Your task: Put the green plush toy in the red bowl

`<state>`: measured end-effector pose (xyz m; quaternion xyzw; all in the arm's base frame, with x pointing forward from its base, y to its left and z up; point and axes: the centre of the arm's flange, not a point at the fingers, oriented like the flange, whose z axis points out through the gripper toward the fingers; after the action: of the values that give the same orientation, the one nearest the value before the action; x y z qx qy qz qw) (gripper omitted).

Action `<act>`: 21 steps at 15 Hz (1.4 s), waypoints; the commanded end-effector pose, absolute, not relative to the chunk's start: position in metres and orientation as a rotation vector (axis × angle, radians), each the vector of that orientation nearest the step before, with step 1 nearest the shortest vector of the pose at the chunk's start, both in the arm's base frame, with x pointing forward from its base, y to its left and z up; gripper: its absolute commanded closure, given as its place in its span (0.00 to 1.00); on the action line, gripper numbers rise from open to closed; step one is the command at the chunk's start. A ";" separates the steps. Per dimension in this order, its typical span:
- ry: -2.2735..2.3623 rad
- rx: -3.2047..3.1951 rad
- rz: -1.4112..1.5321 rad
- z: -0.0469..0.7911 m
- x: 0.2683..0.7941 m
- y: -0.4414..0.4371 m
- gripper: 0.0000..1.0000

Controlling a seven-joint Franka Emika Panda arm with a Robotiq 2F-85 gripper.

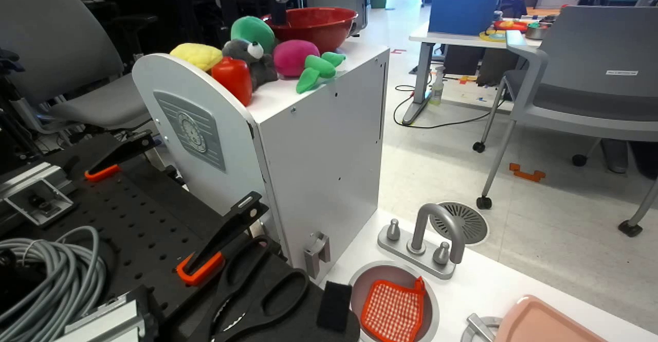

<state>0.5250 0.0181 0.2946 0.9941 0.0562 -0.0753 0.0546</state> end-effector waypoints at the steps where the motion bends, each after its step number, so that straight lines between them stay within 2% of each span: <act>1: 0.205 3.027 -0.215 0.296 0.529 0.015 0.00; 2: 0.210 3.030 -0.218 0.296 0.529 0.014 0.01; 4: 0.221 3.031 -0.220 0.295 0.529 0.014 0.19; 5: 0.227 3.032 -0.221 0.295 0.529 0.014 0.35; 10: 0.253 3.036 -0.227 0.295 0.529 0.014 0.73; 14: 0.274 3.040 -0.230 0.295 0.529 0.014 0.99; 21: 0.320 3.041 -0.222 0.298 0.527 0.015 0.97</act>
<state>0.5250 0.0171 0.2945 0.9914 0.0938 -0.0777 0.0473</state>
